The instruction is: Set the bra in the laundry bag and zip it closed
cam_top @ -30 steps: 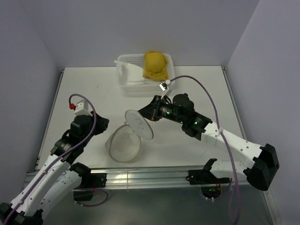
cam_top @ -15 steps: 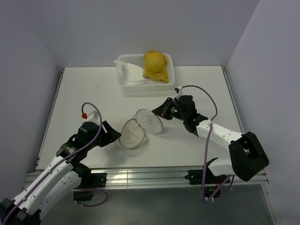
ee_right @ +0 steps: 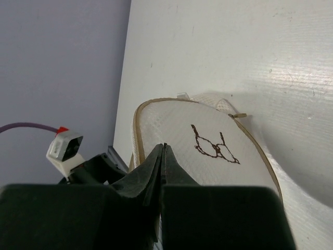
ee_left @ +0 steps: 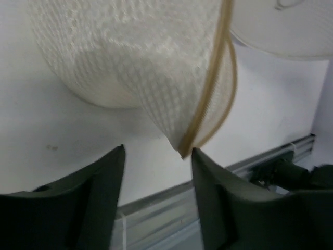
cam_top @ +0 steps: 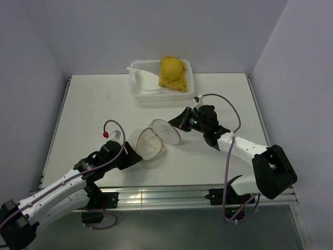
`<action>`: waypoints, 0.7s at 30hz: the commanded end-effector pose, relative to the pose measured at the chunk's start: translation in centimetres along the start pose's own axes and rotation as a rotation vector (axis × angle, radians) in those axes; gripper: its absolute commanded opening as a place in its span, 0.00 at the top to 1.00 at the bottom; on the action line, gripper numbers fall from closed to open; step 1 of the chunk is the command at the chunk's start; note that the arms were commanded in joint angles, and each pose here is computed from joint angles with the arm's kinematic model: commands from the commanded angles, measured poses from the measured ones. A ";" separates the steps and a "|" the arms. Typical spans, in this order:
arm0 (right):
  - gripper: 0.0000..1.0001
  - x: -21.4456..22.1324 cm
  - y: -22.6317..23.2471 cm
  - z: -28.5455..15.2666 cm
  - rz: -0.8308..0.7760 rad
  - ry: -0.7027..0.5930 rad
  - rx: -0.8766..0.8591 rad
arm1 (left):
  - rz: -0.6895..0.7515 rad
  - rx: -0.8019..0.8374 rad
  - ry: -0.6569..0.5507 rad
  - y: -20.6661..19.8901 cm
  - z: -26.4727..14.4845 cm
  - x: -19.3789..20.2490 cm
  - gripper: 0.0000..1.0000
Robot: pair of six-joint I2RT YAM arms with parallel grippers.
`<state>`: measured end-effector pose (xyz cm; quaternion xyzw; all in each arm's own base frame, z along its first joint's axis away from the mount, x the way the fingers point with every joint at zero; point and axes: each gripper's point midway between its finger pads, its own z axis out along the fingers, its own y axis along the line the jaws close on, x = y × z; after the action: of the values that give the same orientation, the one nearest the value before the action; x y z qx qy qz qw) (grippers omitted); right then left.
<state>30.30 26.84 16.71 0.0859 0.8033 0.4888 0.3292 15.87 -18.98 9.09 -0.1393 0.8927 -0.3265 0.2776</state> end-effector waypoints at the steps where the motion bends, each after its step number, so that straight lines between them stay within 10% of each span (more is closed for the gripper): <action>1: 1.00 -0.4 0.8 -0.3 -0.019 -0.019 -0.048 | 0.035 0.012 -0.142 -2.2 1.4 -3.6 0.46; 5: 1.00 -0.3 0.6 -1.0 -0.034 -0.022 -0.032 | 0.070 -0.069 -0.215 -1.5 1.8 -5.4 1.00; 21: 1.00 -7.7 -7.3 -0.2 -0.113 -0.165 0.370 | 0.164 -0.094 -0.147 -1.2 -1.6 -5.0 1.00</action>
<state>35.33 20.80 15.02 0.1342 0.8408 0.3509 0.3897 18.66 -16.65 11.45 -0.1193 0.8927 -0.2503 0.3552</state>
